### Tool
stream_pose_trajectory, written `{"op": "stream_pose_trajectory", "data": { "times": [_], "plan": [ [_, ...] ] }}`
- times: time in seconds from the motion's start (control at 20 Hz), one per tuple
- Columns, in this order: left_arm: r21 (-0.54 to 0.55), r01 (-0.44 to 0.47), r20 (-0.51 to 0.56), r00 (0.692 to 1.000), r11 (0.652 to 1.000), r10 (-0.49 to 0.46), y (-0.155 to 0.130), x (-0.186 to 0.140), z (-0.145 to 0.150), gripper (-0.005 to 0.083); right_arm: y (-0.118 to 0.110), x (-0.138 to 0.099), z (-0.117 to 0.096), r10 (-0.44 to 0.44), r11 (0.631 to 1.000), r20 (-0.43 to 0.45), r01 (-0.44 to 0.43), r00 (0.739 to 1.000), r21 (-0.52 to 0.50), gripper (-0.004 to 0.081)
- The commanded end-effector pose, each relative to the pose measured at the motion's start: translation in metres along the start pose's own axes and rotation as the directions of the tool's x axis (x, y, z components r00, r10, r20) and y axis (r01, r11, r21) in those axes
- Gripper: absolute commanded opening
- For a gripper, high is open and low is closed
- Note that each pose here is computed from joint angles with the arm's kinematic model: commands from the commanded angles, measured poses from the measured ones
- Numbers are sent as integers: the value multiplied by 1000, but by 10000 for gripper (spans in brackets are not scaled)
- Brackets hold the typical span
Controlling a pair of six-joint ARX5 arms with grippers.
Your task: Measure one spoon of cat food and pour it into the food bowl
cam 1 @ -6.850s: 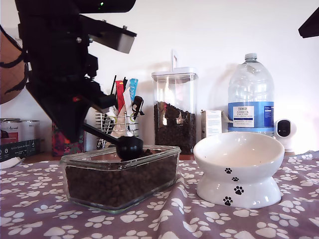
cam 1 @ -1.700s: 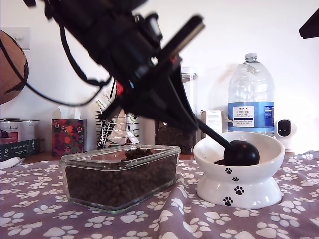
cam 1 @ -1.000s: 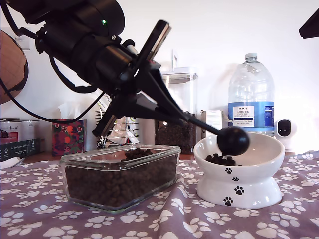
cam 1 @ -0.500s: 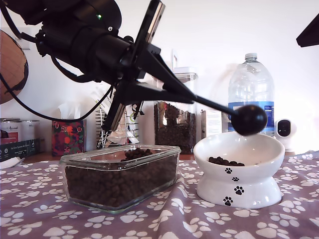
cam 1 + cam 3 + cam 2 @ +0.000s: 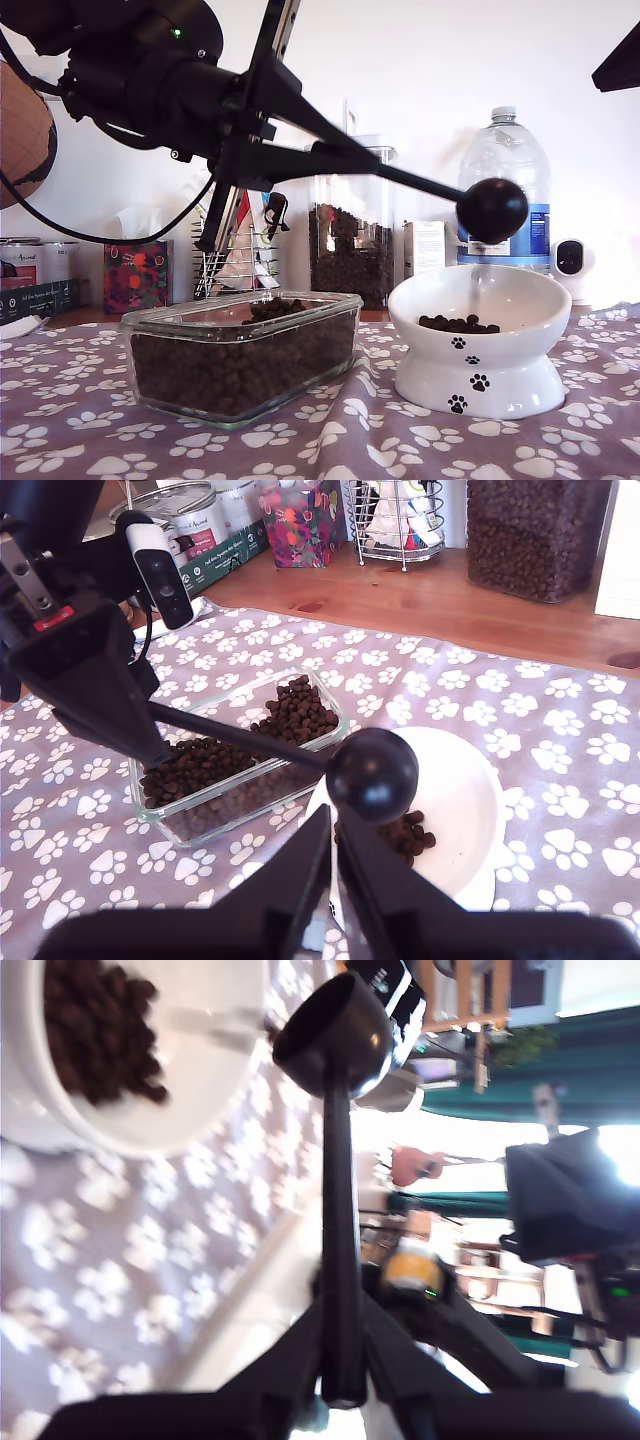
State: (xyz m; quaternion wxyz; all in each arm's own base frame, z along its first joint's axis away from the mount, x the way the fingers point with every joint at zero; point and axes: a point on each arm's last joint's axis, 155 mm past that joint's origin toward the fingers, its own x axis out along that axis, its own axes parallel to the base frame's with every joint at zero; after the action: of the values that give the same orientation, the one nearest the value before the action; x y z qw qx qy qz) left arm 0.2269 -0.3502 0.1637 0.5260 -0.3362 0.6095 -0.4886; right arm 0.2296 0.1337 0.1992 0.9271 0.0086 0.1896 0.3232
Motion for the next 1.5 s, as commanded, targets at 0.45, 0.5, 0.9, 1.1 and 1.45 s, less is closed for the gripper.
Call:
{"op": "stream_pose_trajectory", "data": {
  "times": [0.45,0.5,0.9,1.1,1.45],
  "plan": [
    [-154,65,-32,997,986,-71,12,-2,10,-21,2,-1,7,5,1000,17,-5,1000,-18,-10],
    [-151,65,-31,997,986,-71,12,-2,10,-21,2,-1,7,5,1000,18,-5,1000,-21,-10],
    [150,39,39,998,988,-45,1,-8,19,-21,2,-1,6,5,1000,16,-4,1000,-21,-10],
    [360,-103,142,988,927,54,-2,-22,22,-21,2,-1,5,4,1000,11,-4,1000,-18,-10],
    [541,-582,428,812,607,397,18,-86,24,-21,2,-1,5,5,1000,11,-5,1000,-17,-10]
  ]
}}
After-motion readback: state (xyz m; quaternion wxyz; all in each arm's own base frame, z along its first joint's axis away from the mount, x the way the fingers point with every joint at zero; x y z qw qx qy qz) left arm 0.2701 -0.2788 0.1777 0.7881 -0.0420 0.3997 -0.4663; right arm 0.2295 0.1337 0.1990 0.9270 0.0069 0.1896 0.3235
